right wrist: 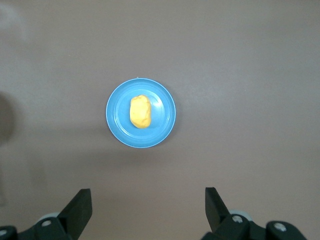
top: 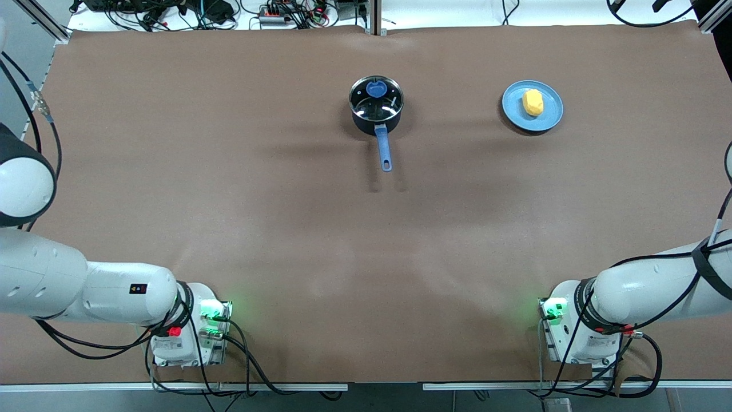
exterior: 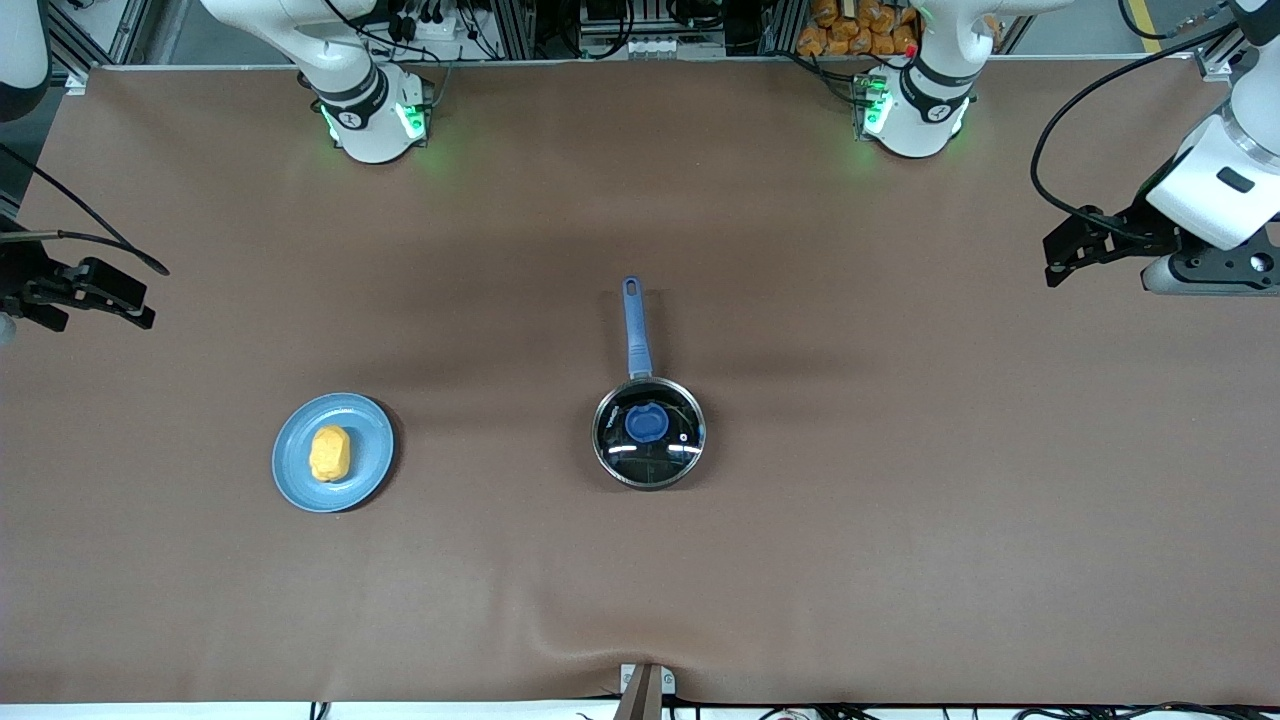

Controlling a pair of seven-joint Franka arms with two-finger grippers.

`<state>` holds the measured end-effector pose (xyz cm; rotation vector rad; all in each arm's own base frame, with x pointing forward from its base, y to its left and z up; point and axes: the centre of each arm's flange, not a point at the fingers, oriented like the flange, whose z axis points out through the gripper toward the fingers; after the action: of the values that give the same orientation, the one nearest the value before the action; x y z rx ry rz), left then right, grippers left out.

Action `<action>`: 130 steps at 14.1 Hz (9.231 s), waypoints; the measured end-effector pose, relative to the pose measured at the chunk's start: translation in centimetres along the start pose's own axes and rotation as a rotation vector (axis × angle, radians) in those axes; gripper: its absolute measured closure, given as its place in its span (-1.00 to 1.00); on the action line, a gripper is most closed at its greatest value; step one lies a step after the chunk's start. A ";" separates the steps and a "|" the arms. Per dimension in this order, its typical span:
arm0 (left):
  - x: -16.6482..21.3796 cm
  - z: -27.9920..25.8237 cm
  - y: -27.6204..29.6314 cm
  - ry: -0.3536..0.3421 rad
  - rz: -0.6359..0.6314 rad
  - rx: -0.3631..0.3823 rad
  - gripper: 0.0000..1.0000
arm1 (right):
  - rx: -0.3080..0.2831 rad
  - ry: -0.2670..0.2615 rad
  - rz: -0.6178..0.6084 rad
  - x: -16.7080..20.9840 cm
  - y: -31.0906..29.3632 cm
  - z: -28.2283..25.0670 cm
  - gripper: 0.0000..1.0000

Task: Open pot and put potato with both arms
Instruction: 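Reach the right gripper to the potato while the left gripper approaches the pot, then grasp the potato with the right gripper while the left gripper reaches the lid, then lift the lid by its knob with the left gripper while the right carries potato, then move the lid aside with the left gripper while the right holds potato over pot, then lower the lid onto the table and open the left gripper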

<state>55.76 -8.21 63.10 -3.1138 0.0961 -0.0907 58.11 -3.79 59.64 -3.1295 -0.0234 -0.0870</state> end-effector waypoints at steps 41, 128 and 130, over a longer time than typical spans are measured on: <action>4.0 12.6 19.2 -0.114 -0.178 -0.043 -1.00 | -0.013 -0.070 -0.095 6.3 -4.7 39.9 -0.18; 1.8 36.7 5.3 0.122 -0.049 -0.104 -1.00 | 0.217 0.188 -0.028 0.7 -53.4 39.9 -0.44; 2.2 31.5 5.1 0.098 -0.047 -0.122 -1.00 | 0.221 0.202 -0.027 1.1 -53.3 39.3 -0.85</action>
<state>59.47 -12.66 31.68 -3.2337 0.0307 -0.2472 60.59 49.98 21.01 -2.8848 -0.0679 -0.3726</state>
